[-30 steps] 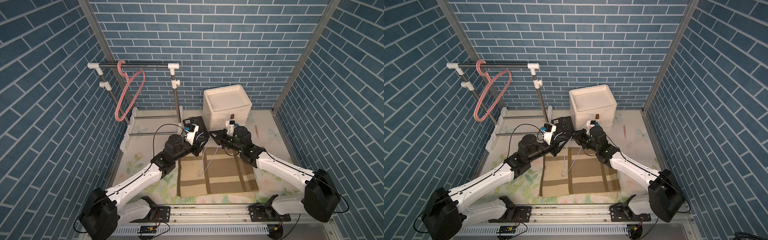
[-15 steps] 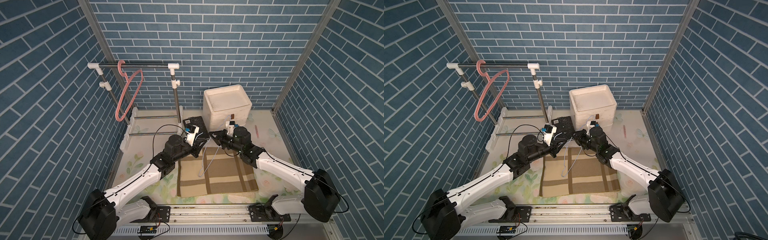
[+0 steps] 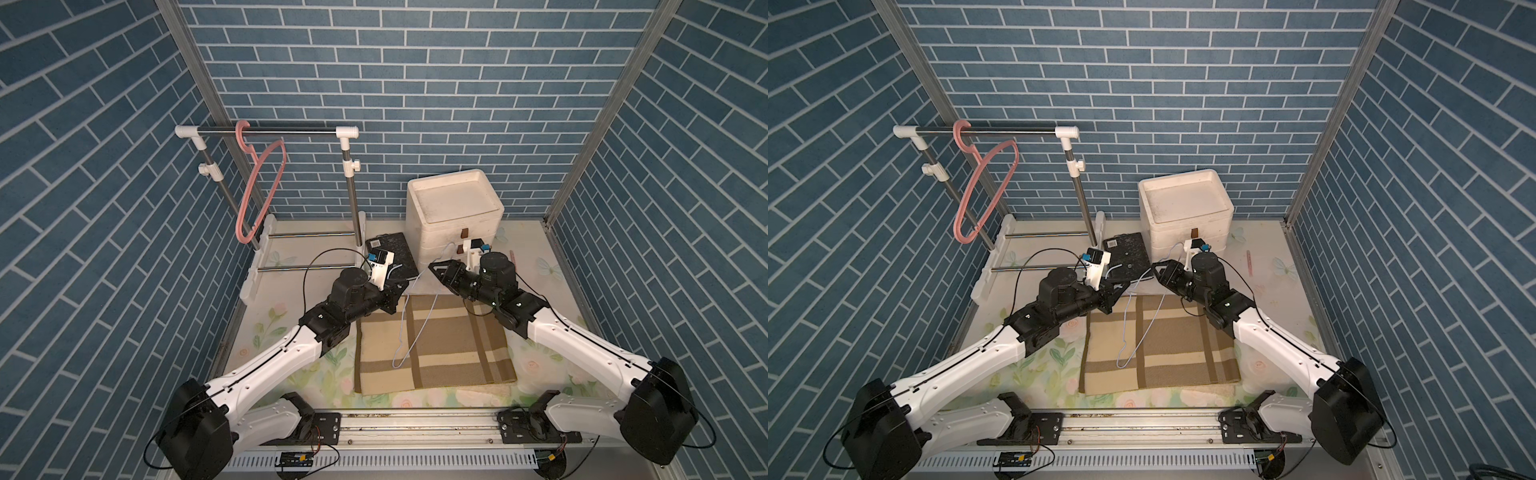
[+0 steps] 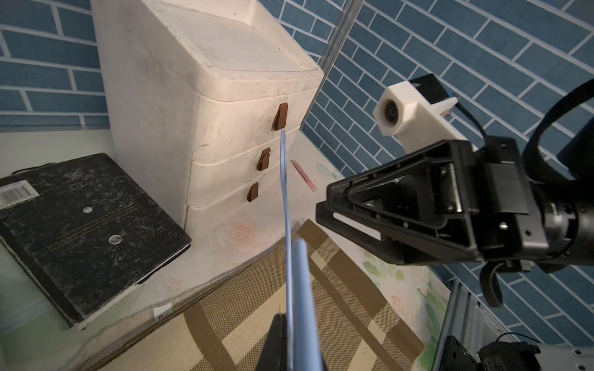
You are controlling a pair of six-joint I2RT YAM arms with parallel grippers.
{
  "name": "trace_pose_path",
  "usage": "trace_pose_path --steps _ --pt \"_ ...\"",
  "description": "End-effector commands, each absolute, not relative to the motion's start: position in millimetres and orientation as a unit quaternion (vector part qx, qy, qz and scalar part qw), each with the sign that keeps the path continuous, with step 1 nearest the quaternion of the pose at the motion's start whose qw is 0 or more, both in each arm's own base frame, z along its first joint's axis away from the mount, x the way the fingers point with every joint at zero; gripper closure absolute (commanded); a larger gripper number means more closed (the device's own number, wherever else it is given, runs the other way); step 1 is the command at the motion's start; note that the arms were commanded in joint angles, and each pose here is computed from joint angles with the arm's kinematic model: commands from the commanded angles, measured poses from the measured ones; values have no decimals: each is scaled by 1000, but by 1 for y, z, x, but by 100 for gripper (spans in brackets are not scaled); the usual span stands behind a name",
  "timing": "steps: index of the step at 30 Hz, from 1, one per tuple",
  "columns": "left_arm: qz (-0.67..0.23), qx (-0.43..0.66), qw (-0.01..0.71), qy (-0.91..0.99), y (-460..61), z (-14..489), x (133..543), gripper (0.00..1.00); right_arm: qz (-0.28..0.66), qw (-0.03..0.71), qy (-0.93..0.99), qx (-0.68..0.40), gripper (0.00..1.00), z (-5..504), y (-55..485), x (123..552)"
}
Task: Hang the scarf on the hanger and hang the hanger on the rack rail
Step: Adjust the hanger, then hang the scarf on the hanger.
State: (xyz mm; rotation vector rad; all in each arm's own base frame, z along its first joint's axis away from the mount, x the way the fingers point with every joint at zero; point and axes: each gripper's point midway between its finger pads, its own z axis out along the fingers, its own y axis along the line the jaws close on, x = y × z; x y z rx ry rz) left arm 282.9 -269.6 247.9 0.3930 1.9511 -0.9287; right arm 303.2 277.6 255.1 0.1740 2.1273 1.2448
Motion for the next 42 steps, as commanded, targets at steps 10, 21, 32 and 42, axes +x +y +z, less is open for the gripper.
trace_pose_path --steps 10,21,32,42 --pt "-411 56 394 820 -256 212 272 100 255 334 906 52 33 176 125 296" --pt "-404 2 367 838 -253 183 279 100 177 211 955 113 29 71 79 266" --pt "-388 -6 357 850 -250 167 280 100 215 157 957 117 35 42 93 245" --pt "-383 -3 349 855 -251 160 280 100 262 171 944 101 50 79 117 255"
